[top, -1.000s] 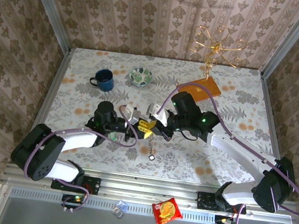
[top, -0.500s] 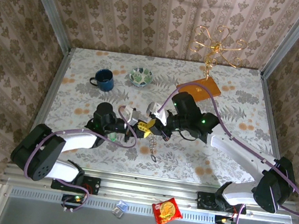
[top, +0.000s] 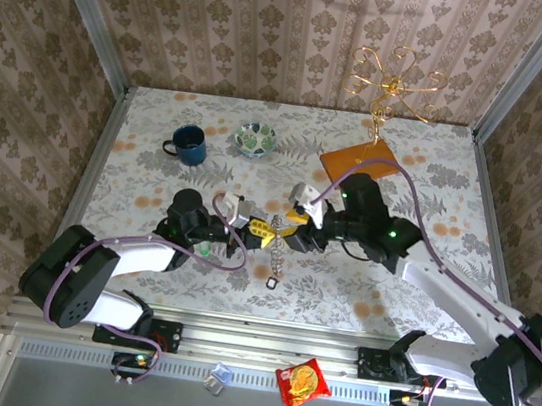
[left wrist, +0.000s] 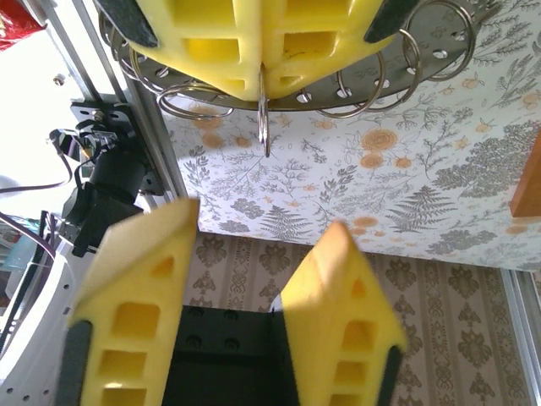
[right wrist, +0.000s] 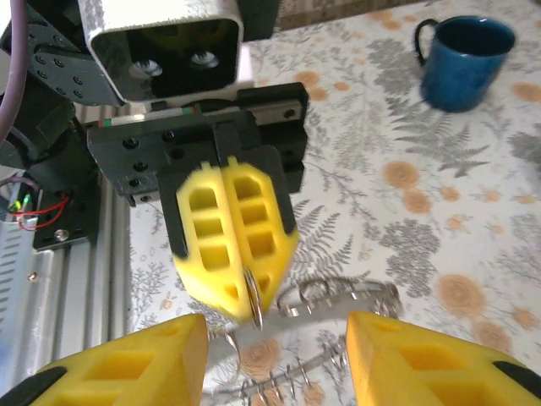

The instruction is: Put the keys on the keyring

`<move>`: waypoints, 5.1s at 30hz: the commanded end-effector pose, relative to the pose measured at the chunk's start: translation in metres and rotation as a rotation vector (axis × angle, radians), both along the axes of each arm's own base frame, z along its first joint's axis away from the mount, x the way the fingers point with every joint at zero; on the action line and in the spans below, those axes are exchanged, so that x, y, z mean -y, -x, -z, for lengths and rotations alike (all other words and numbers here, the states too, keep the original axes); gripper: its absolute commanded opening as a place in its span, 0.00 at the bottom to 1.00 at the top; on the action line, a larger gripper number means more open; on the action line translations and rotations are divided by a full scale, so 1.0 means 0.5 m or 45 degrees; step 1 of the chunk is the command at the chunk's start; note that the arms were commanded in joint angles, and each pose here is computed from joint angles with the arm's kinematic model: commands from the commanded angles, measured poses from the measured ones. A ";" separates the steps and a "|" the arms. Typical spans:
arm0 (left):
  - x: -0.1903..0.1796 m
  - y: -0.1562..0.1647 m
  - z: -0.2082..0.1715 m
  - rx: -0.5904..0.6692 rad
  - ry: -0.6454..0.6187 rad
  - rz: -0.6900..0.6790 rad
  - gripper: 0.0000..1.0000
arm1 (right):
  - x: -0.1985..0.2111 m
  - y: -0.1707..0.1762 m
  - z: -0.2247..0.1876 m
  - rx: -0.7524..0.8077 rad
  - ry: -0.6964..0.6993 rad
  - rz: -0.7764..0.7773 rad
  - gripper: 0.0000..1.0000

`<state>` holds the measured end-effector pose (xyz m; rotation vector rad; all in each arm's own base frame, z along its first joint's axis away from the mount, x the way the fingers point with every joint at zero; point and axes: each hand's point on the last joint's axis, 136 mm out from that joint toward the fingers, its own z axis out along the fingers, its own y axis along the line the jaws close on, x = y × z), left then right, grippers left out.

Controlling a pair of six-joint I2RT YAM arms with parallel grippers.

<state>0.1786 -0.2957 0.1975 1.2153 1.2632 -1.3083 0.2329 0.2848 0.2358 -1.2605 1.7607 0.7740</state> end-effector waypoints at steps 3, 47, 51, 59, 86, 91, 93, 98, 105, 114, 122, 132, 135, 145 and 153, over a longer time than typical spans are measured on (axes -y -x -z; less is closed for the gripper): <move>0.003 0.006 -0.028 0.117 0.057 0.010 0.00 | 0.012 0.012 0.008 0.124 -0.024 -0.038 0.45; 0.007 0.025 -0.006 0.310 -0.208 -0.024 0.22 | -0.039 0.045 0.038 0.214 0.311 -0.362 0.00; 0.010 0.025 -0.008 0.312 -0.207 -0.017 0.15 | -0.053 0.051 0.030 0.223 0.298 -0.388 0.00; 0.006 0.031 -0.012 0.339 -0.183 -0.026 0.00 | -0.022 0.036 0.013 0.210 0.161 -0.249 0.25; 0.011 0.042 -0.019 0.364 -0.101 -0.005 0.00 | -0.042 0.043 0.039 0.218 0.076 -0.273 0.14; 0.011 0.037 -0.019 0.361 -0.106 -0.025 0.01 | -0.042 0.042 0.037 0.229 0.085 -0.283 0.00; 0.010 0.031 -0.019 0.361 -0.114 -0.051 0.10 | -0.039 0.043 0.040 0.232 0.108 -0.292 0.00; 0.007 0.021 -0.022 0.378 -0.134 -0.093 0.19 | -0.031 0.045 0.051 0.224 0.179 -0.313 0.00; 0.009 0.022 -0.024 0.376 -0.141 -0.082 0.17 | -0.037 0.048 0.052 0.211 0.189 -0.333 0.00; 0.011 0.022 -0.029 0.385 -0.133 -0.078 0.06 | -0.047 0.051 0.057 0.177 0.188 -0.351 0.00; -0.004 0.012 -0.032 0.373 -0.161 -0.168 0.00 | -0.010 0.004 0.024 0.168 0.103 -0.103 0.33; -0.138 -0.075 -0.030 0.277 -0.391 -0.726 0.00 | 0.029 -0.052 0.055 -0.021 0.063 0.299 0.34; -0.207 -0.103 -0.045 0.221 -0.407 -0.945 0.00 | -0.009 -0.051 0.084 -0.143 0.067 0.338 0.33; -0.413 -0.146 -0.041 -0.029 -0.460 -1.509 0.00 | -0.225 -0.026 0.224 -0.141 0.164 0.168 0.34; -0.521 -0.155 -0.044 -0.101 -0.484 -1.839 0.00 | -0.351 -0.054 0.312 -0.072 0.264 0.065 0.38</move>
